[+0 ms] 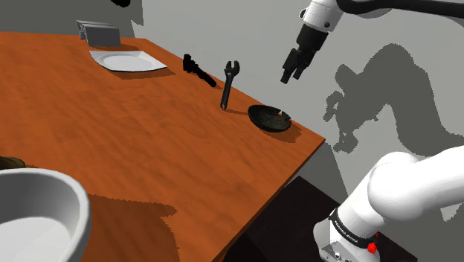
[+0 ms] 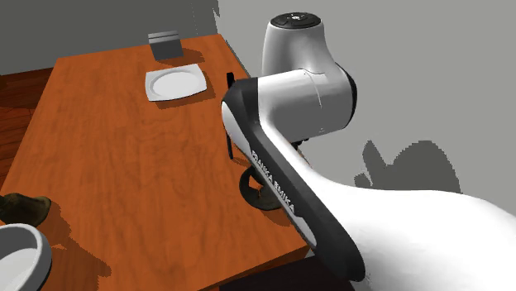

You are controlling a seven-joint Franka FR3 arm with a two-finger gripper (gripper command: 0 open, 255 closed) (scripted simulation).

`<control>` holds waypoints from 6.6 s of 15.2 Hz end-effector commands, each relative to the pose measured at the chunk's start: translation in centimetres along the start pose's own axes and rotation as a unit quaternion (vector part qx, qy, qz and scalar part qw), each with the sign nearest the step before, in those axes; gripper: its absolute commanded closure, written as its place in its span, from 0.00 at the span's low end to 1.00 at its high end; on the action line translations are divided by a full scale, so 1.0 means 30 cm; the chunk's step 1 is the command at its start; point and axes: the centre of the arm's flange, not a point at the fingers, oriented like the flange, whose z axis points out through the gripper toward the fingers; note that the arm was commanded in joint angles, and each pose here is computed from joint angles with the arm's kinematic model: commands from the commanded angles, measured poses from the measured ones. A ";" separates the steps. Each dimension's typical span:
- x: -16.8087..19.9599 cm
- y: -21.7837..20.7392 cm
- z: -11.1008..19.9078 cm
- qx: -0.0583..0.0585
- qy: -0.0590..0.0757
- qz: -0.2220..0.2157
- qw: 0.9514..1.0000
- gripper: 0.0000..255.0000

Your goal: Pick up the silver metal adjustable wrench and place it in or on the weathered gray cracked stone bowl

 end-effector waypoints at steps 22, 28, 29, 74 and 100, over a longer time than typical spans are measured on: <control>0.576 -0.262 0.177 0.008 0.082 0.004 0.997 0.00; 0.577 -0.262 0.187 0.008 0.082 0.004 0.997 0.00; 0.577 -0.262 0.187 0.008 0.082 0.004 0.997 0.00; 0.245 -0.095 -0.385 0.008 0.082 0.004 0.997 1.00; 0.017 -0.032 -0.102 0.008 0.082 0.004 0.997 1.00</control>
